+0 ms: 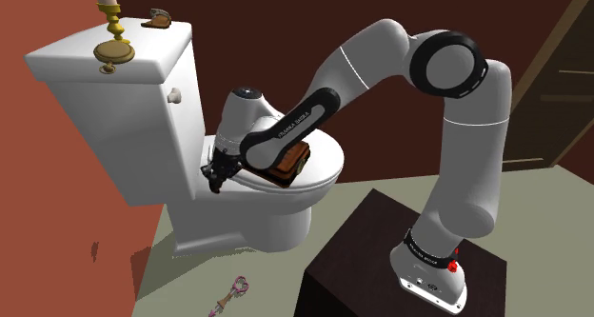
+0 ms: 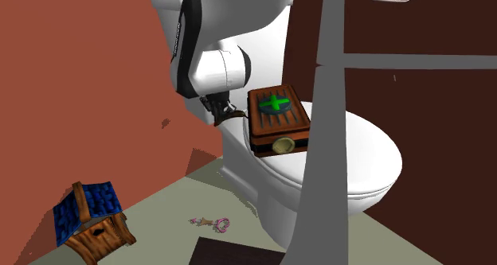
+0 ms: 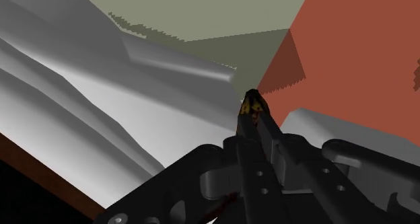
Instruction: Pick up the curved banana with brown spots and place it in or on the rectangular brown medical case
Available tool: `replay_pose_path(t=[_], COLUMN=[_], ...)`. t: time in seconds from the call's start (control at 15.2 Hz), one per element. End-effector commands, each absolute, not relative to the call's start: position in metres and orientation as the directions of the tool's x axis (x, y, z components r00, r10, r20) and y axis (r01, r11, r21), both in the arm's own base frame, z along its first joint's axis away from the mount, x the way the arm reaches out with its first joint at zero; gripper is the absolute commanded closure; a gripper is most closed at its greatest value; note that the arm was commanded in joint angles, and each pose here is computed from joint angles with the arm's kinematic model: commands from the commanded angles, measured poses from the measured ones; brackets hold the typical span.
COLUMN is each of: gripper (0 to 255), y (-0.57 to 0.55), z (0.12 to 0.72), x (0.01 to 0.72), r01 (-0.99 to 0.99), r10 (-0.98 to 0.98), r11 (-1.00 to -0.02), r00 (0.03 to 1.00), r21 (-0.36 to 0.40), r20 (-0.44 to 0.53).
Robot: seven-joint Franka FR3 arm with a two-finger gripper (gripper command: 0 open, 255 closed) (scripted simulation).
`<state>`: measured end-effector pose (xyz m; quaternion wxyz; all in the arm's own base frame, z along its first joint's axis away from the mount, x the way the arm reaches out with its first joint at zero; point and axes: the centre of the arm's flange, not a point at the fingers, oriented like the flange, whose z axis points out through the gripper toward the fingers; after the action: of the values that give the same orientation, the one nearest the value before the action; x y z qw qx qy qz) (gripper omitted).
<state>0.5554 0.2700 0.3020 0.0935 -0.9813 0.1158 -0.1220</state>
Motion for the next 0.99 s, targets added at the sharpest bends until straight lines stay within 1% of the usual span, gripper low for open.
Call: replay_pose_path(t=[0.0, 0.2, 0.26, 0.33, 0.4, 0.46, 0.92], gripper=[255, 255, 0, 0, 0, 0, 0], y=[0.268, 0.268, 0.268, 0.274, 0.278, 0.279, 0.282], z=[0.297, 0.305, 0.305, 0.317, 0.328, 0.329, 0.290], x=[0.555, 0.555, 0.555, 0.576, 0.598, 0.603, 0.606], r01=[-0.208, -0.207, -0.207, -0.336, -0.457, -0.478, -0.478], r10=[-0.250, -0.251, -0.251, -0.359, -0.465, -0.484, -0.484], r11=[-0.956, -0.956, -0.956, -0.926, -0.881, -0.871, -0.871], r00=[0.945, 0.945, 0.945, 0.924, 0.884, 0.874, 0.874], r21=[-0.206, -0.208, -0.208, -0.172, -0.125, -0.116, -0.116], r20=[0.208, 0.212, 0.212, 0.130, 0.052, 0.038, 0.038])
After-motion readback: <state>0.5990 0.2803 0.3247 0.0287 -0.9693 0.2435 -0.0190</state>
